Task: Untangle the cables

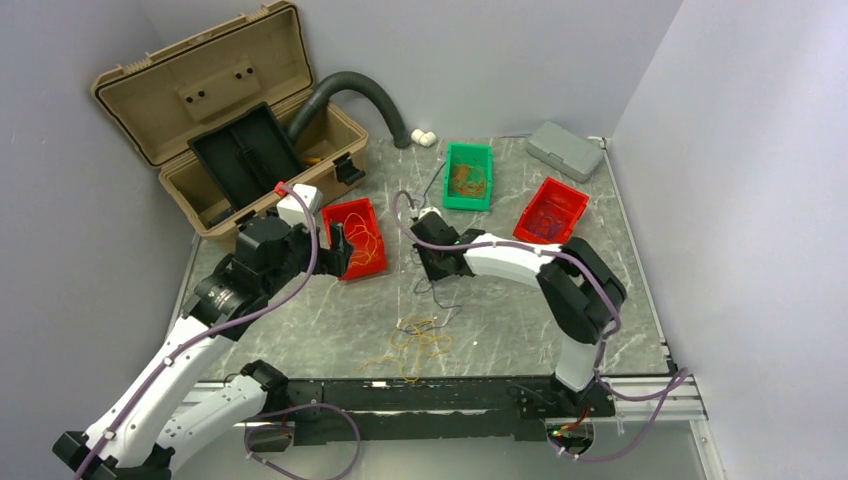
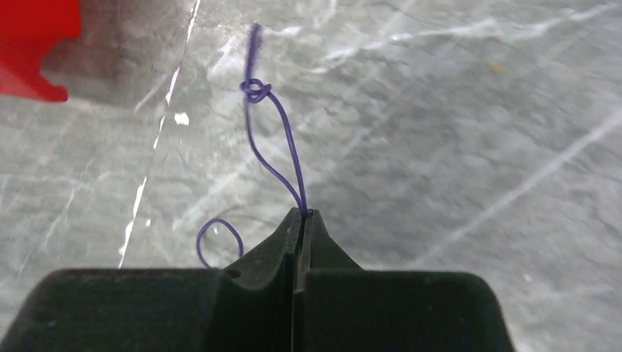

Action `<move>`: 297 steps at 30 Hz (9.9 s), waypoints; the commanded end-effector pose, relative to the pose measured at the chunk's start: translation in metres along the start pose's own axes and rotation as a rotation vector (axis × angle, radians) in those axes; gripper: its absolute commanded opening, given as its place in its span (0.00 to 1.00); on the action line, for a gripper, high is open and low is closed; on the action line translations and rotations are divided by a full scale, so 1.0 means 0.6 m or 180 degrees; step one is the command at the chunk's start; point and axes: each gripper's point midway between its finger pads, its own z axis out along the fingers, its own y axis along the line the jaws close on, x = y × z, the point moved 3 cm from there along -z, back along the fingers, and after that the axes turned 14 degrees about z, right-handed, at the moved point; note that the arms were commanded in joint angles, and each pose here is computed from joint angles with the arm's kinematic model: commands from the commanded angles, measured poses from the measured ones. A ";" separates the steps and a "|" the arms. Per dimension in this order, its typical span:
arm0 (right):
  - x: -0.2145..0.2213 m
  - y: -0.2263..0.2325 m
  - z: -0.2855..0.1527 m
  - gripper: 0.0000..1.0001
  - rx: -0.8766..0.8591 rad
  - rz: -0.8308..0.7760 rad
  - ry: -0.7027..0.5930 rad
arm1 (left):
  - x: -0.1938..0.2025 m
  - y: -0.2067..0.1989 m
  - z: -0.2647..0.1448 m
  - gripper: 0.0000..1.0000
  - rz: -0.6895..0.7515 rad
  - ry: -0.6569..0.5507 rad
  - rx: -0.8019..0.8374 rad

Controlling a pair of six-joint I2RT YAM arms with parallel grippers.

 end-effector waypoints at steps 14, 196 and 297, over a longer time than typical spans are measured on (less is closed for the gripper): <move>-0.266 -0.131 -0.410 0.00 -0.0384 0.0834 -0.1722 | 0.013 -0.051 0.006 0.99 0.0218 -0.0166 0.0713; -0.428 -0.464 -0.581 0.00 0.1017 0.2417 -0.3079 | -0.038 -0.174 0.061 0.00 0.0046 -0.0023 0.1270; -0.110 -0.081 -0.299 0.84 -0.1700 0.0660 -0.1800 | -0.133 0.051 0.177 0.00 0.0079 0.0112 -0.1098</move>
